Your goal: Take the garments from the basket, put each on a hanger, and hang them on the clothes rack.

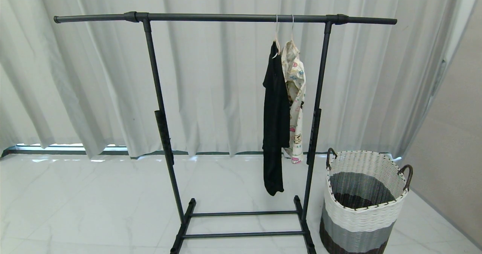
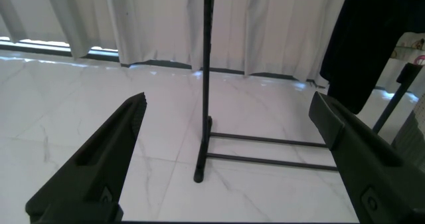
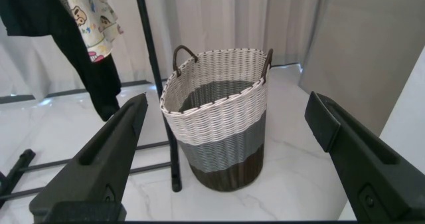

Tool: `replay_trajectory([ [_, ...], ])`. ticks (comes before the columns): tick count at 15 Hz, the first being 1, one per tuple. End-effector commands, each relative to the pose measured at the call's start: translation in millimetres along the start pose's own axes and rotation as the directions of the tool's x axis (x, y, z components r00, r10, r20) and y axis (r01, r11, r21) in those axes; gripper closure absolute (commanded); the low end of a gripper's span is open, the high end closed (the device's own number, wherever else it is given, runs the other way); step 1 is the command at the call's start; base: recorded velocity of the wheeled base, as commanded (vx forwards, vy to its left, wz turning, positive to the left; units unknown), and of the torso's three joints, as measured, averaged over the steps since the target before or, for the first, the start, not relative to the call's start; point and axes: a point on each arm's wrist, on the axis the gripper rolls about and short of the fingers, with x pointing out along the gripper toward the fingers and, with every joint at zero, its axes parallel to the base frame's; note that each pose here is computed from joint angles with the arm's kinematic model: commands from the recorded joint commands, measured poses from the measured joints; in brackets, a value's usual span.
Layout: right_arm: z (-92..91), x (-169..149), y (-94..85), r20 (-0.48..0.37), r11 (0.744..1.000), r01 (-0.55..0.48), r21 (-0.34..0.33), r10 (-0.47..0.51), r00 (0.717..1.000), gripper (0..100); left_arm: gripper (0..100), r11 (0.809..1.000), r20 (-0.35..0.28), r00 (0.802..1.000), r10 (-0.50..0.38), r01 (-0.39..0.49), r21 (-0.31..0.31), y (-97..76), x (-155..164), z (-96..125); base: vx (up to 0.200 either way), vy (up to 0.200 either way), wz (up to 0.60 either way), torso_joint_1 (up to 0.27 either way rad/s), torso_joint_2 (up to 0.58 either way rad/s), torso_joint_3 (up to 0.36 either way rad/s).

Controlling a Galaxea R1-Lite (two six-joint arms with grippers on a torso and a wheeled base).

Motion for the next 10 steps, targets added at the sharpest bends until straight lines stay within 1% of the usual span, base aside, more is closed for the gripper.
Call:
replay_trajectory([
  [1, 0.0, 0.0, 0.0, 0.001, 1.0, -0.001, 0.0, 0.001, 1.0, 0, 0, 1.0, 0.0, 1.0, 0.001, -0.001, 0.0, 0.0, 0.0, 0.0, 0.0, 0.0, 0.0, 0.0, 0.0, 0.0],
  [6, 0.3, -0.1, 0.0, 0.001, 1.0, -0.001, -0.005, 0.001, 1.0, 0, 0, 1.0, 0.001, 1.0, 0.001, -0.001, 0.0, 0.0, -0.1, 0.4, 0.0, 0.0, 0.0, 0.0, 0.0, 0.0],
  [7, -0.1, 0.1, 0.0, -0.002, 1.0, -0.002, -0.022, 0.002, 1.0, 0, 0, 1.0, 0.001, 1.0, 0.002, -0.002, 0.0, 0.0, 0.0, 0.2, 0.0, 0.0, 0.0, 0.0, 0.0, 0.0],
  [10, -0.1, 0.1, 0.0, -0.002, 0.999, -0.002, -0.043, 0.002, 1.0, 0, 0, 1.0, 0.001, 1.0, 0.002, -0.002, 0.0, 0.0, 0.0, 0.2, 0.0, 0.0, 0.0, 0.0, 0.0, 0.0],
])
